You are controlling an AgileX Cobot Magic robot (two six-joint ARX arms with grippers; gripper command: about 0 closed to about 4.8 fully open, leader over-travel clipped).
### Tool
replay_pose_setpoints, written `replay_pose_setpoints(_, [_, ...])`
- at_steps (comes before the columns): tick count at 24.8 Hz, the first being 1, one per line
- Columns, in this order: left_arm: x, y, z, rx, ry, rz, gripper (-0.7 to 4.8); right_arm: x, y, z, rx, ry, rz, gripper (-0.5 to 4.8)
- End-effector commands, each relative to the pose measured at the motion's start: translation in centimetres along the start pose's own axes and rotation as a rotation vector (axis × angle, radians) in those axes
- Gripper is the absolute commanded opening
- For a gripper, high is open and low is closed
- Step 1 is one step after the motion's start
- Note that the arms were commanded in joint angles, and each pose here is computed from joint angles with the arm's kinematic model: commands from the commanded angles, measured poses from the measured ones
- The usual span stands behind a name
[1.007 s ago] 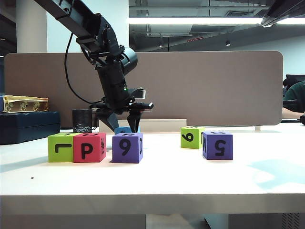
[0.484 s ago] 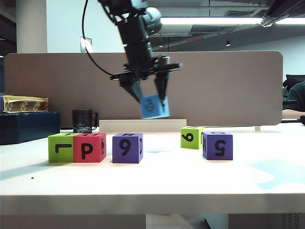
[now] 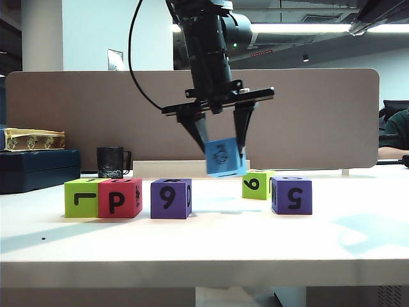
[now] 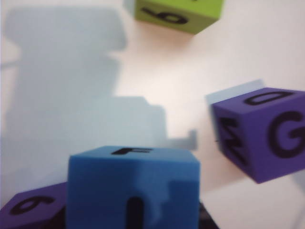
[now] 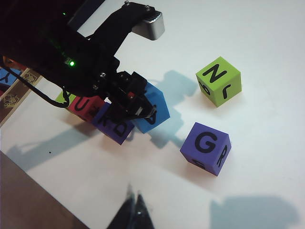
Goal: Select the appropriate blocks from the scattered letter blocks on the table and arrange them in a row to spell out "TURING".
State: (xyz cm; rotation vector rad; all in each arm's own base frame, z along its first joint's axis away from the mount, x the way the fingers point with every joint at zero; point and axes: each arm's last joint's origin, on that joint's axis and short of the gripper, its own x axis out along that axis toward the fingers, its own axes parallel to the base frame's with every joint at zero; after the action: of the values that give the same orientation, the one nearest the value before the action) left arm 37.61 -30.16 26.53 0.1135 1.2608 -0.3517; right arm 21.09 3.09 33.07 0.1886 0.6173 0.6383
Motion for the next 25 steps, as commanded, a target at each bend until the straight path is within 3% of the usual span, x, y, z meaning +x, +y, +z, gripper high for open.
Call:
replay_pose_setpoints(1, [0.5, 0.0, -0.5, -0.031, 0.042, 0.050, 2.33, -0.1, 0.1, 0.3, -0.018, -0.020, 0.004, -0.01])
replay_pose_setpoints(5, [1.7, -0.3, -0.9, -0.057, 0.088, 0.059, 2.33, -0.1, 0.1, 0.3, -0.018, -0.019, 0.004, -0.01])
replay_pose_setpoints(25, [3.9, -0.6, -1.5, -0.049, 0.187, 0.059, 2.47, -0.1, 0.1, 0.3, -0.016, -0.017, 0.004, -0.01])
